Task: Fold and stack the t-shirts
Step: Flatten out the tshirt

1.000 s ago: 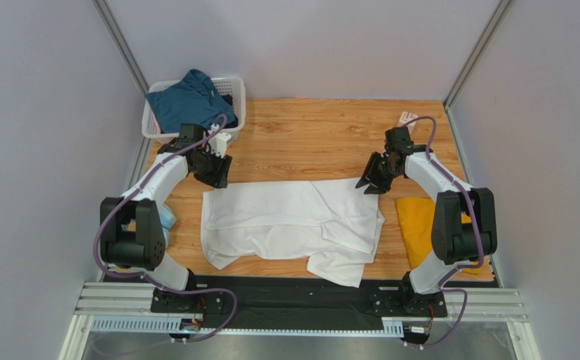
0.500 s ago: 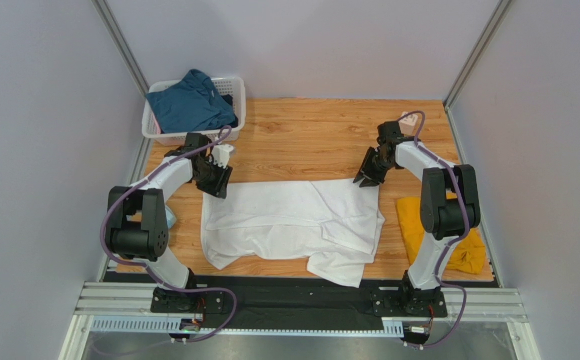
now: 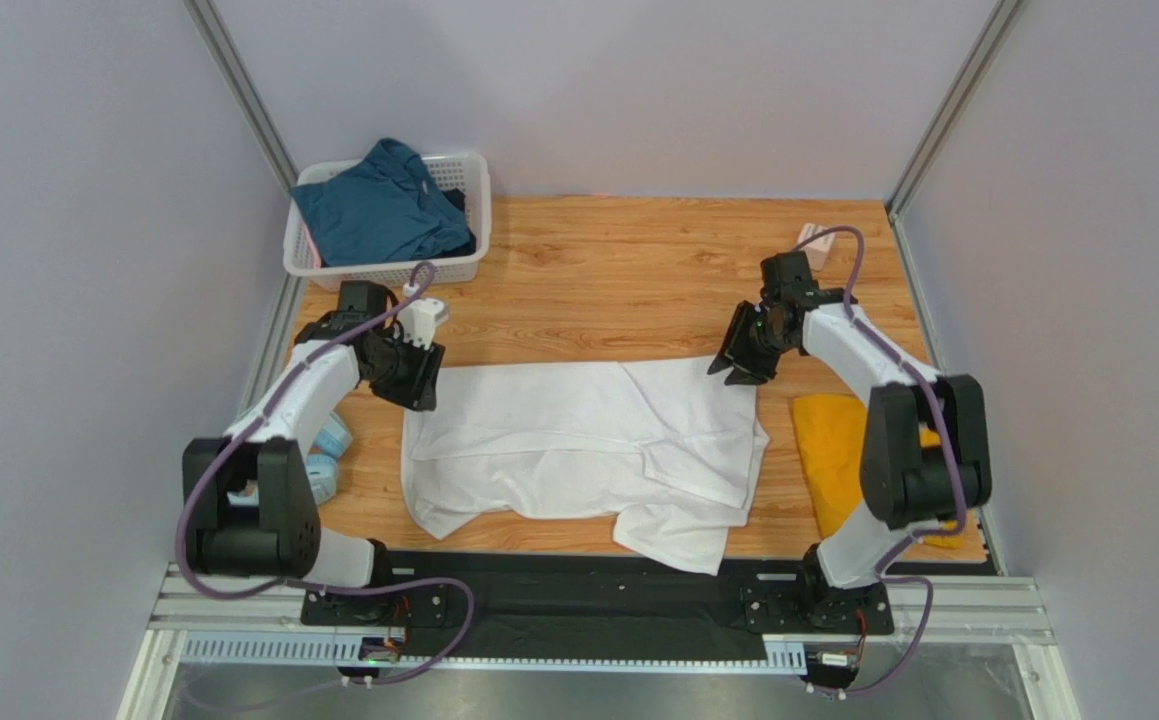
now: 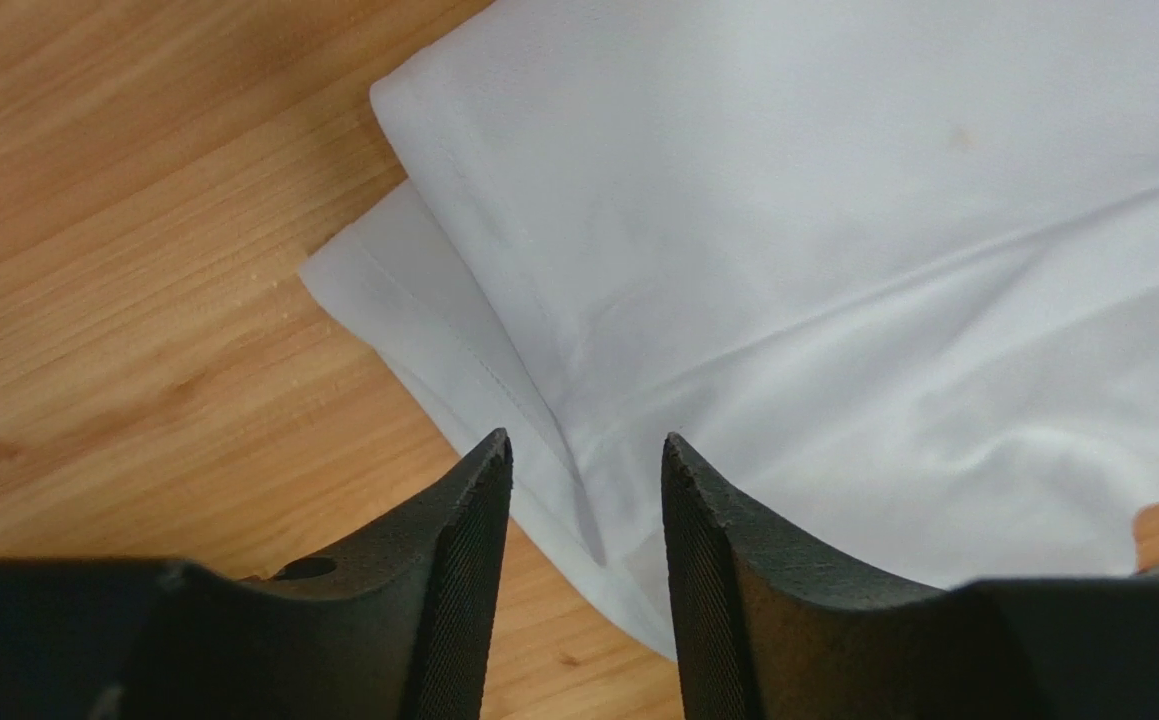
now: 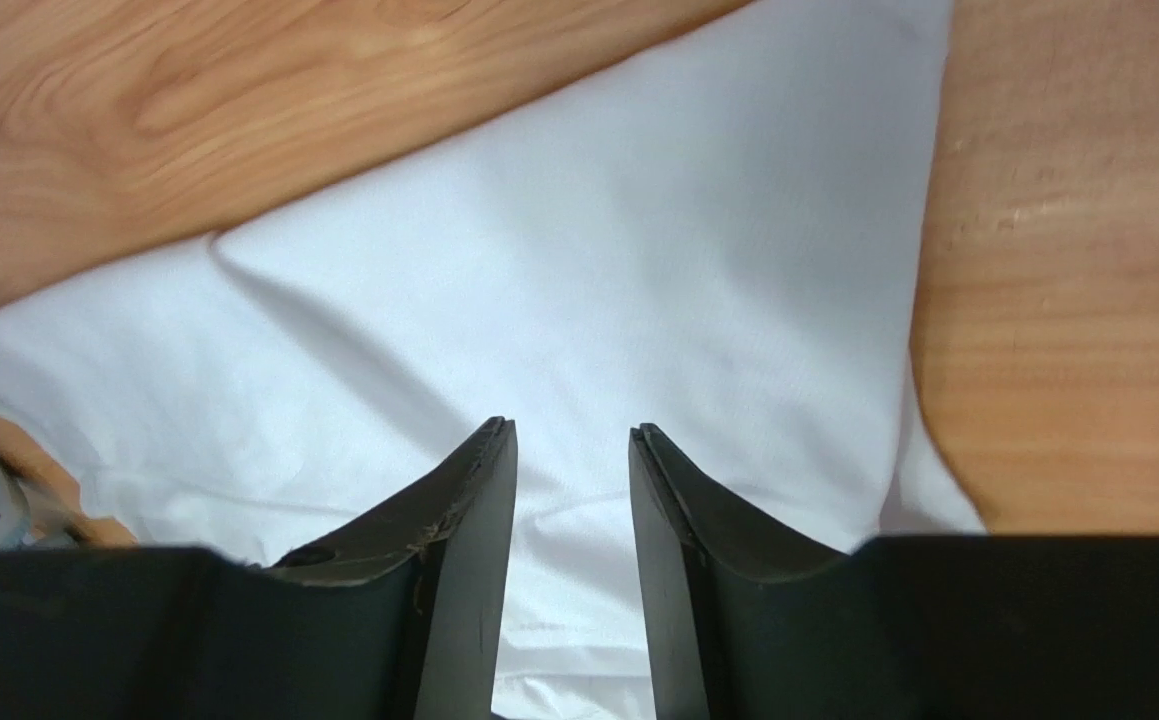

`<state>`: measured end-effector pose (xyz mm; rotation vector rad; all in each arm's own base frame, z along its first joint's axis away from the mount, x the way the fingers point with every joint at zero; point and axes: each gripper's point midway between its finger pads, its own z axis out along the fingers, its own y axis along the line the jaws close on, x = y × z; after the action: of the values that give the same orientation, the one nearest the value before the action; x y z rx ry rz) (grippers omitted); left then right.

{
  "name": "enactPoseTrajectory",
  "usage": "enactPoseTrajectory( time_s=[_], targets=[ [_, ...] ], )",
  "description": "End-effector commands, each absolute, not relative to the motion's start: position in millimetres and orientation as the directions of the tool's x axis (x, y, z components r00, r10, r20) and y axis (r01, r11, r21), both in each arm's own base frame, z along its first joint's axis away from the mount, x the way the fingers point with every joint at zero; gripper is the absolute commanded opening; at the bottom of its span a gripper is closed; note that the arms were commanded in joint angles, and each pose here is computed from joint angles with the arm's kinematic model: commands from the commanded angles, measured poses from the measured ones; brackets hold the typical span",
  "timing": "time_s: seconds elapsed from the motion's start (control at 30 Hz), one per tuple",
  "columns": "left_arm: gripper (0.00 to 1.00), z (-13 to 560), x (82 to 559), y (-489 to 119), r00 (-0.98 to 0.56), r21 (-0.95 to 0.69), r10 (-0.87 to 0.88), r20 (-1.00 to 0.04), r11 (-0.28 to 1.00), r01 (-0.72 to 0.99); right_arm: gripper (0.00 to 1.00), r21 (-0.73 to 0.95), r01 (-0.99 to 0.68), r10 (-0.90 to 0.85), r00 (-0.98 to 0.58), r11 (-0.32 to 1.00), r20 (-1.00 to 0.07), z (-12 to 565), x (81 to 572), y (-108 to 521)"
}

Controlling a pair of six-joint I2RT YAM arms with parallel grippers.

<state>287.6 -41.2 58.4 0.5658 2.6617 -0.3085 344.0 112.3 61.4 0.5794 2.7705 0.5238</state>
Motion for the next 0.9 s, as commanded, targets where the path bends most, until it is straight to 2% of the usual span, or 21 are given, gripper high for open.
enactPoseTrajectory(
  time_s=[0.0, 0.1, 0.13, 0.27, 0.37, 0.67, 0.87],
  targets=[
    [0.53, 97.0, 256.3, -53.0, -0.786, -0.155, 0.378, -0.489, 0.85, 0.504, 0.41, 0.42, 0.185, 0.352, -0.861, 0.889, -0.367, 131.9, 313.2, 123.3],
    [0.54, 87.2, 234.7, -54.2, -0.762, -0.125, 0.45, -0.465, 0.819, 0.56, 0.4, 0.397, 0.144, 0.313, -0.859, 0.906, -0.404, 136.0, 278.6, 126.7],
    [0.54, 80.7, 230.7, -50.1, -0.749, -0.069, 0.496, -0.44, 0.812, 0.579, 0.4, 0.392, 0.135, 0.301, -0.865, 0.91, -0.401, 134.2, 269.5, 129.8],
    [0.52, 67.9, 215.9, -52.9, -0.715, -0.049, 0.581, -0.389, 0.762, 0.646, 0.4, 0.371, 0.155, 0.293, -0.888, 0.916, -0.354, 115.4, 239.0, 123.9],
    [0.51, 58.5, 225.3, -43.5, -0.675, 0.049, 0.643, -0.361, 0.736, 0.675, 0.39, 0.387, 0.151, 0.292, -0.895, 0.909, -0.337, 112.8, 230.4, 126.5],
    [0.49, 35.8, 234.9, -32.6, -0.694, 0.097, 0.646, -0.317, 0.751, 0.654, 0.4, 0.377, 0.133, 0.262, -0.912, 0.917, -0.315, 107.9, 216.2, 130.6],
    [0.47, 15.7, 234.2, -35.9, -0.724, 0.045, 0.633, -0.274, 0.761, 0.648, 0.44, 0.348, 0.157, 0.268, -0.916, 0.924, -0.299, 101.3, 206.7, 124.5]
  ],
)
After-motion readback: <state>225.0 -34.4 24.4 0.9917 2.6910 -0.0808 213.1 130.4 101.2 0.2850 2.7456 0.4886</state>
